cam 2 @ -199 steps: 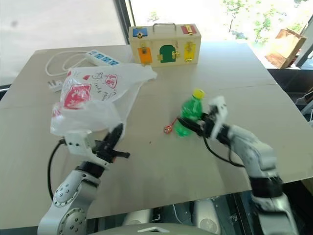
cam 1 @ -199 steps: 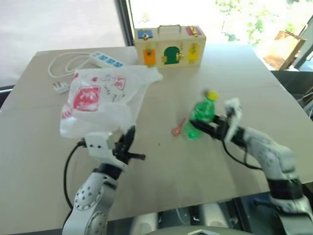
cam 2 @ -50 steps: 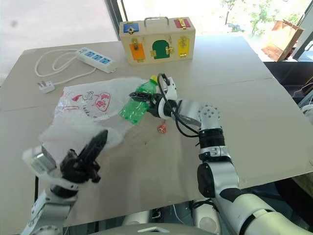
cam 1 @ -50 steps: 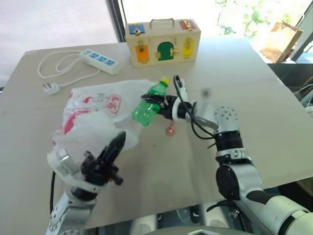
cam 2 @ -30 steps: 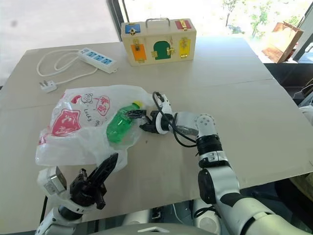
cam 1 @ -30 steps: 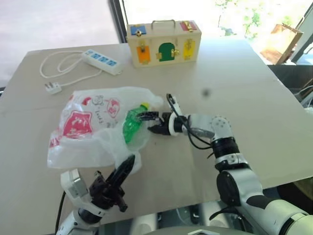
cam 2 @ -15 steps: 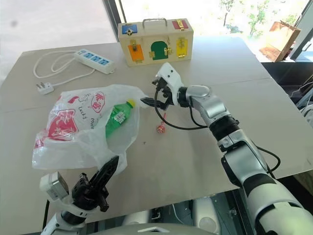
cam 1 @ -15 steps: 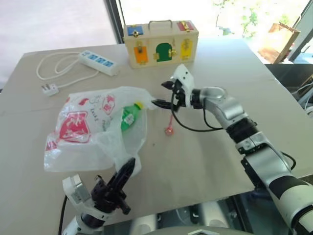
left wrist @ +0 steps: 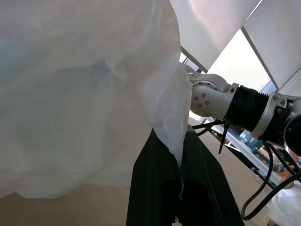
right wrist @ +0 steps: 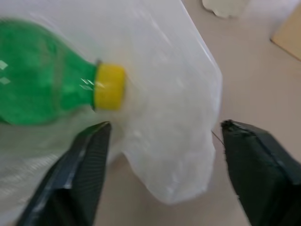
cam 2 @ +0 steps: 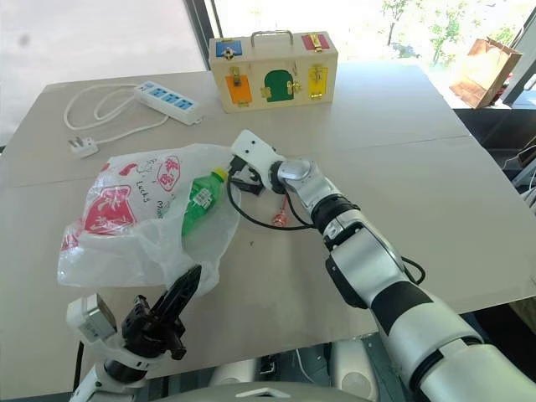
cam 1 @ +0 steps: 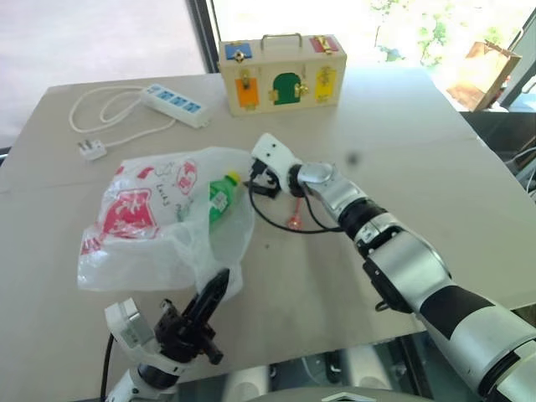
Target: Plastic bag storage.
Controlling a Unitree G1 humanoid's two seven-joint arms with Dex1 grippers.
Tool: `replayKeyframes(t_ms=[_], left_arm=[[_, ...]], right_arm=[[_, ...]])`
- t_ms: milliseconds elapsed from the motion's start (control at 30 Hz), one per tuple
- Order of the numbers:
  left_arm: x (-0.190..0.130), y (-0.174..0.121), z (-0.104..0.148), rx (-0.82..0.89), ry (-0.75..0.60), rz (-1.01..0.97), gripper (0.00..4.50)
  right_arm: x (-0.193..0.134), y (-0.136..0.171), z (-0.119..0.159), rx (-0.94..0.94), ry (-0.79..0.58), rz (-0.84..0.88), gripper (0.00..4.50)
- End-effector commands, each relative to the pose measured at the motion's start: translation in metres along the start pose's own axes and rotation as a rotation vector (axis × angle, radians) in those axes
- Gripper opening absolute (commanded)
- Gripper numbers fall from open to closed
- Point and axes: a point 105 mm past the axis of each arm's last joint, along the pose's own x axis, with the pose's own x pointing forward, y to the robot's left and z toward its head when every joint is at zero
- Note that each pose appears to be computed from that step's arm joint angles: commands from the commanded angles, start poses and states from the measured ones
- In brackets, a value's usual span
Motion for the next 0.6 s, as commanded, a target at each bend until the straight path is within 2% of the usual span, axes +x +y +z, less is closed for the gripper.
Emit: replayKeyframes(t_ms=[33,67,167,433,533,600], left_arm=[[0.0,-0.004,0.005,0.027,-0.019,-0.007,0.0],[0.001,-0.004,0.005,0.026,-0.019,-0.006,0.0],[0.002,-0.003,0.005,0.027,-0.018,-0.01,0.0],[0.0,0.0,0.009,0.042,-0.003,-0.008,0.0],[-0.001,0.001,0.01,0.047,0.0,-0.006,0.0],[-0.002,0.002,0.01,0.046,0.001,-0.005,0.0]], right_arm=[[-0.002,-0.008,0.01,-0.022,-0.035,-0.028,1.96],[-0.003,-0.008,0.009,-0.023,-0.032,-0.029,1.39],[-0.004,-0.009,0.007,0.012,-0.039,-0.025,0.06],[-0.003,0.004,0.017,0.083,-0.111,0.079,0.06],[-0.01,0.004,0.013,0.086,-0.091,0.161,0.85],[-0.016,0.001,0.006,0.028,-0.055,0.19,1.86]])
